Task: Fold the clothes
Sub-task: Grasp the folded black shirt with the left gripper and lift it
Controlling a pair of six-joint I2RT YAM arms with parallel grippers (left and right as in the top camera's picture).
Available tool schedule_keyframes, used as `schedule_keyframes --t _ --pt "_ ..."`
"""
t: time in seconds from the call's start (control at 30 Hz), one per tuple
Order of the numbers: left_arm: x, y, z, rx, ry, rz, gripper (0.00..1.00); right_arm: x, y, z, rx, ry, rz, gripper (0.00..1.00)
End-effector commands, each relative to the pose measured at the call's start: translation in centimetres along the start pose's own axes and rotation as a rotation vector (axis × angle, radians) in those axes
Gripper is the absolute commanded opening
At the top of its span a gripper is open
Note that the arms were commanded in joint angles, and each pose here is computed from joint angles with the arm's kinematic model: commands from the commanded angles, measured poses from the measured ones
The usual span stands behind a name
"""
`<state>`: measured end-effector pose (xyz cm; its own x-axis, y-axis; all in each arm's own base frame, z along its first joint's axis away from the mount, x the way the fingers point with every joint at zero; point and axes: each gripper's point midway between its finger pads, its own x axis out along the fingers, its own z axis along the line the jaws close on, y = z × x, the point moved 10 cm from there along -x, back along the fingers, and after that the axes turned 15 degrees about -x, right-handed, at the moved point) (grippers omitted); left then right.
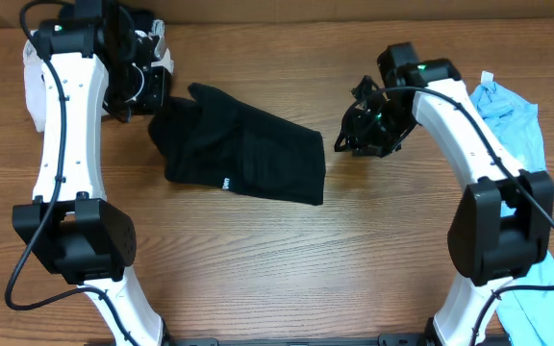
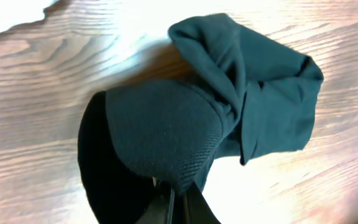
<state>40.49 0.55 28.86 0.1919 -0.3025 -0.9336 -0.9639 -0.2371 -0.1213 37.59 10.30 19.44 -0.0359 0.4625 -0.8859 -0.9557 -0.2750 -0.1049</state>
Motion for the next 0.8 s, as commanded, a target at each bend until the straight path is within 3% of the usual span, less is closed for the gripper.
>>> schedule_keyframes --t 0.0,0.17,0.43,0.57,0.77 --pt "-0.7 0.2 -1.3 0.056 -0.015 -0.022 0.04 -1.3 -0.3 0.3 -0.014 -0.005 -0.043 0.46" --pt "0.6 1.3 -5.4 0.148 0.005 -0.002 0.04 -2.0 -0.3 -0.2 0.002 -0.009 -0.063 0.45" --pt "3.4 4.6 -15.8 0.287 0.096 -0.04 0.04 -9.5 1.3 -3.7 0.117 0.007 -0.221 0.45" --pt "5.4 6.1 -18.8 0.316 0.08 -0.047 0.04 -11.8 2.6 -5.4 0.178 0.024 -0.264 0.46" --pt "11.6 8.2 -21.6 0.349 0.042 0.069 0.04 -12.5 3.6 -6.9 0.197 0.034 -0.26 0.46"
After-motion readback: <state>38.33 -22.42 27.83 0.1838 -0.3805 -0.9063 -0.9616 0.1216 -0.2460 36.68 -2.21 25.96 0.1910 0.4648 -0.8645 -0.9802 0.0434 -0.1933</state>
